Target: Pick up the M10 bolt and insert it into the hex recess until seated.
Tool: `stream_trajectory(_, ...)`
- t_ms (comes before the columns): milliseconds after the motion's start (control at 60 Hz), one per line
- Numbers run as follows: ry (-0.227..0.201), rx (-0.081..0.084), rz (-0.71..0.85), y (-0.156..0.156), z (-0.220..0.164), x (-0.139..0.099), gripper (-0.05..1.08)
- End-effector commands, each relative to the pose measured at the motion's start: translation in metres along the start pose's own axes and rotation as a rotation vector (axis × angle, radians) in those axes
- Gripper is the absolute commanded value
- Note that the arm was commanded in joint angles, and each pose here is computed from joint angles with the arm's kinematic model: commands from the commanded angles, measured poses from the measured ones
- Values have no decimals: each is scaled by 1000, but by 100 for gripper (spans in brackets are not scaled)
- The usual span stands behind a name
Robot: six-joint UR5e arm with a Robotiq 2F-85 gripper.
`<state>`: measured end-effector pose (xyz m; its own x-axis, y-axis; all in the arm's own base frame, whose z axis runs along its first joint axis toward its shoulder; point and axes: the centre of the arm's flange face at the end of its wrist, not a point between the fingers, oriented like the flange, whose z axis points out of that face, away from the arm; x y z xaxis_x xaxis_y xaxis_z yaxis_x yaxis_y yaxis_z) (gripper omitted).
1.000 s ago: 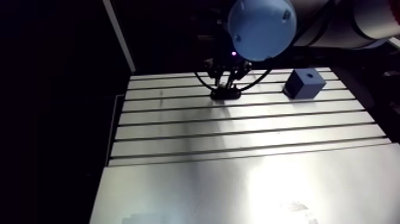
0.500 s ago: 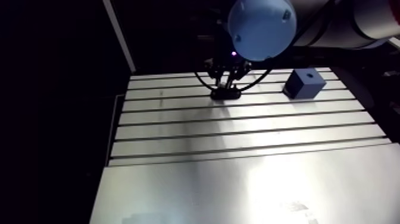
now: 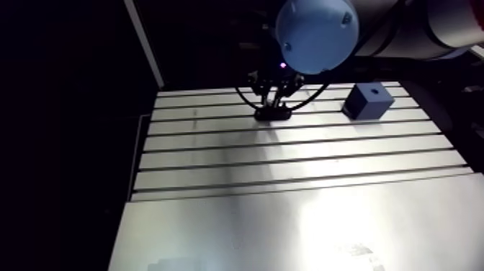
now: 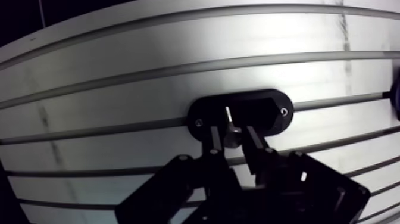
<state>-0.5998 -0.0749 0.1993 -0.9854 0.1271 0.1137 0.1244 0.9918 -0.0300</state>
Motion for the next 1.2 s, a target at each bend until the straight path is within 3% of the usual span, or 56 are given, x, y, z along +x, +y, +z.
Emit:
stream_trajectory(17, -2, 0, -3, -1, 1, -1, 68)
stream_trajectory(1200, 4, 3, -6, -1, -4, -2, 76)
